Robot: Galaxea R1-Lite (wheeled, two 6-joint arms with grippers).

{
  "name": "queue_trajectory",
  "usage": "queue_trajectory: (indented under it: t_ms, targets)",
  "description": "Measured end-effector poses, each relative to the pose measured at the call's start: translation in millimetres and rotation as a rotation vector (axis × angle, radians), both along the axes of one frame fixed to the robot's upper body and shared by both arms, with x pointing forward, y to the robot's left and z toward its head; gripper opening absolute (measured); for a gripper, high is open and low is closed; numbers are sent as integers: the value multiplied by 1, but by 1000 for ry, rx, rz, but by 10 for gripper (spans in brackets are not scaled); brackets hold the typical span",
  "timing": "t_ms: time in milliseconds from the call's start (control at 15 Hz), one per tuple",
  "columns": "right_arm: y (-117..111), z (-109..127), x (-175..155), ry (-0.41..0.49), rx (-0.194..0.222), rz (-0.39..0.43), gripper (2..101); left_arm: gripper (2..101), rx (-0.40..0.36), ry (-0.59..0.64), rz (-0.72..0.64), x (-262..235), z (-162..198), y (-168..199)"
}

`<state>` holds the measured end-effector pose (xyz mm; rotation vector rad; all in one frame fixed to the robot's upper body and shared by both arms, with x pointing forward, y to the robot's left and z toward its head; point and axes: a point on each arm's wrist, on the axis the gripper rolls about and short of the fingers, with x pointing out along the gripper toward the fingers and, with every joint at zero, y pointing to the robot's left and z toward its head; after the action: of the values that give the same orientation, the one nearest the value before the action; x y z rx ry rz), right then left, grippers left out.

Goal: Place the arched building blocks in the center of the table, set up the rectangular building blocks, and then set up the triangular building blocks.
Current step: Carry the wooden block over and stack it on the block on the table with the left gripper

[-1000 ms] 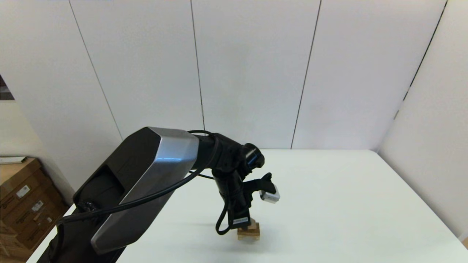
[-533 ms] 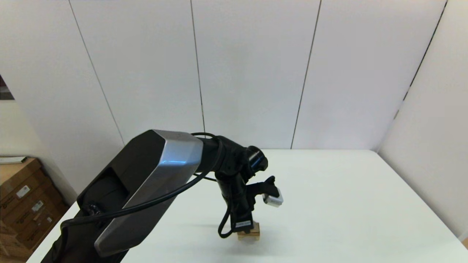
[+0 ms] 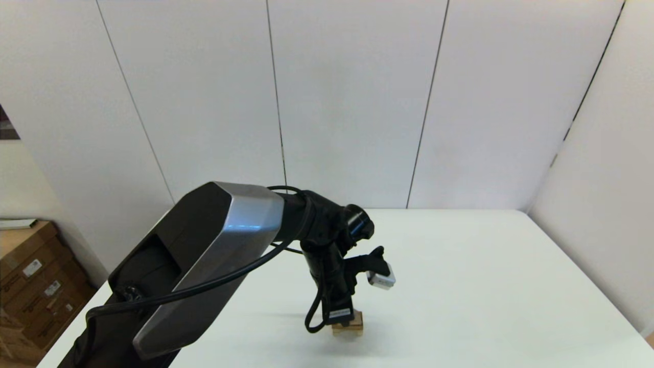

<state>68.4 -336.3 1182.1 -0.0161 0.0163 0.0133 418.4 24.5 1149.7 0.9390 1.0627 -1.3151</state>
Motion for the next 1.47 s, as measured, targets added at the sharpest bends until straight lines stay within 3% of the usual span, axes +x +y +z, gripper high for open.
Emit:
queue_trajectory:
  t_ms: [1467]
  targets:
    - [0,0,0,1,0,0,980,220,2,-6,-12,2,-1,1]
